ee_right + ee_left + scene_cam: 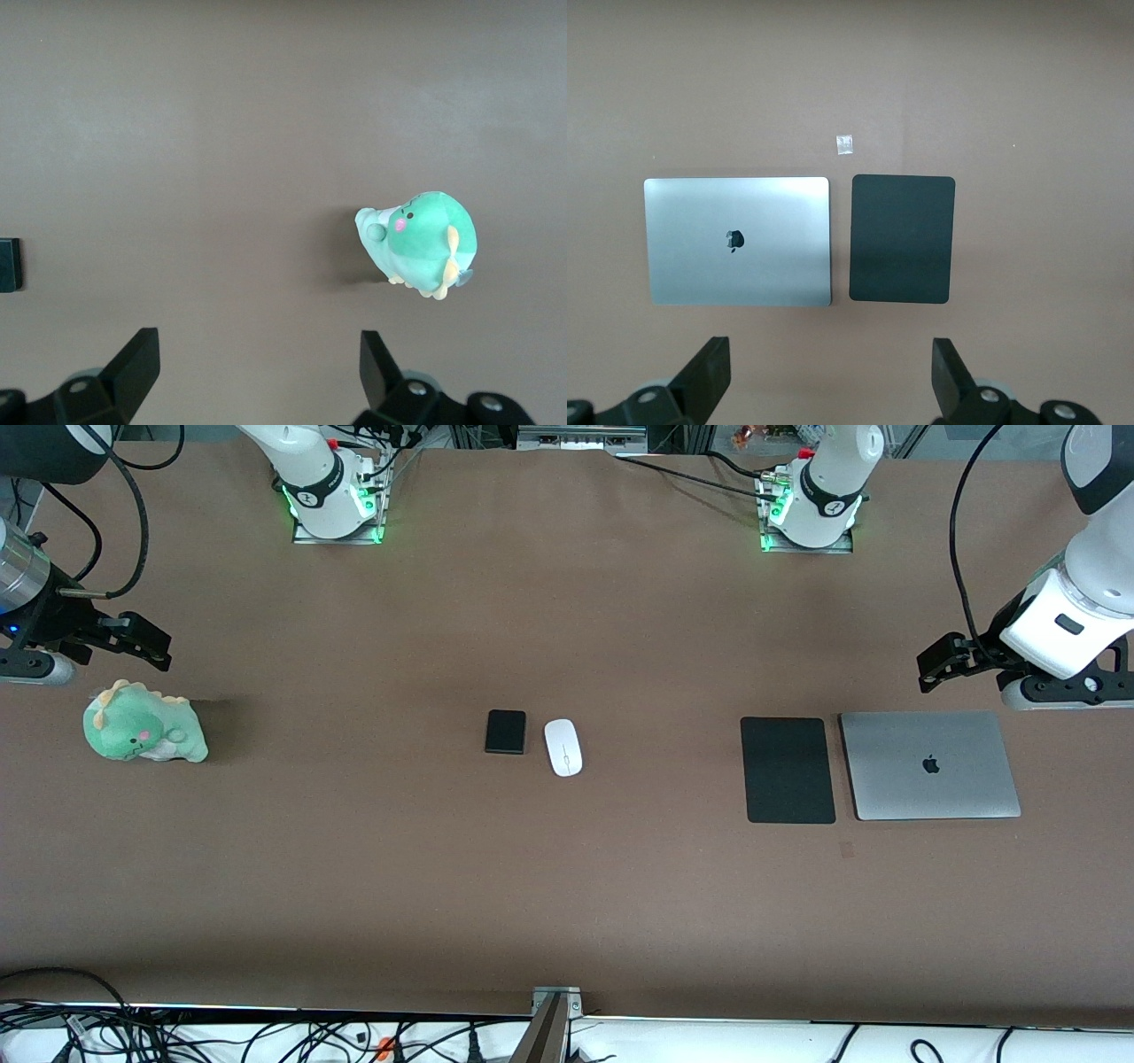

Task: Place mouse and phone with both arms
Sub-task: 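Move the left gripper over to the white mouse, then grasp the white mouse with the left gripper while the right gripper reaches the phone, then carry the mouse onto the black pad while the right gripper lifts the phone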

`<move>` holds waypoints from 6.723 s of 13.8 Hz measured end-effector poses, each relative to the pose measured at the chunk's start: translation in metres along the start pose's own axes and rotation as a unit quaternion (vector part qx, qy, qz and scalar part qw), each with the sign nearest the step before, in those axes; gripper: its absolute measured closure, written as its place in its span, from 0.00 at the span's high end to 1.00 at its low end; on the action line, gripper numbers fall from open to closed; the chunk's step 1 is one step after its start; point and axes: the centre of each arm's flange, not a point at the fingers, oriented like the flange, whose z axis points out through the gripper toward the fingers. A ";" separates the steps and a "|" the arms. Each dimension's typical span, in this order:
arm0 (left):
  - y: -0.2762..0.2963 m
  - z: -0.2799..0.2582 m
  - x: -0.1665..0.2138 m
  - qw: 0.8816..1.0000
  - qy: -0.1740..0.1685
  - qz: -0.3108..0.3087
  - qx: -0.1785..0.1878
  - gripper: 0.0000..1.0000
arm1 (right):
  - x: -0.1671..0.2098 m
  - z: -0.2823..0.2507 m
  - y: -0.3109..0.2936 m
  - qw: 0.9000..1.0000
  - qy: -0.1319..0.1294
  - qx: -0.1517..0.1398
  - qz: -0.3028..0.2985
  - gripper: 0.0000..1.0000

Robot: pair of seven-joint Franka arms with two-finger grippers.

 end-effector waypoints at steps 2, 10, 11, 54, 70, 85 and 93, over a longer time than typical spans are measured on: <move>0.000 0.000 -0.001 1.000 -0.001 0.000 0.000 1.00 | 0.000 0.000 0.000 1.000 0.000 0.001 0.000 1.00; 0.023 -0.003 -0.006 1.000 -0.002 0.021 -0.001 1.00 | 0.000 0.001 -0.003 1.000 -0.002 0.006 -0.001 1.00; 0.024 0.002 -0.005 1.000 -0.007 0.022 -0.001 1.00 | 0.000 0.001 -0.003 1.000 -0.002 0.006 -0.001 1.00; 0.496 0.375 -0.078 0.982 -0.026 -0.177 -0.064 1.00 | 0.005 0.105 -0.097 0.997 -0.045 0.067 0.017 1.00; 0.427 0.327 -0.010 0.989 -0.024 -0.135 -0.051 0.62 | 0.011 0.195 -0.201 0.992 -0.037 0.071 0.098 1.00; 0.096 0.308 -0.011 0.997 -0.051 0.042 -0.031 0.62 | -0.054 0.313 -0.395 0.992 0.019 0.107 0.057 1.00; 0.059 0.383 -0.022 0.997 -0.065 0.031 -0.033 0.62 | -0.071 0.358 -0.412 0.995 0.022 0.085 0.049 1.00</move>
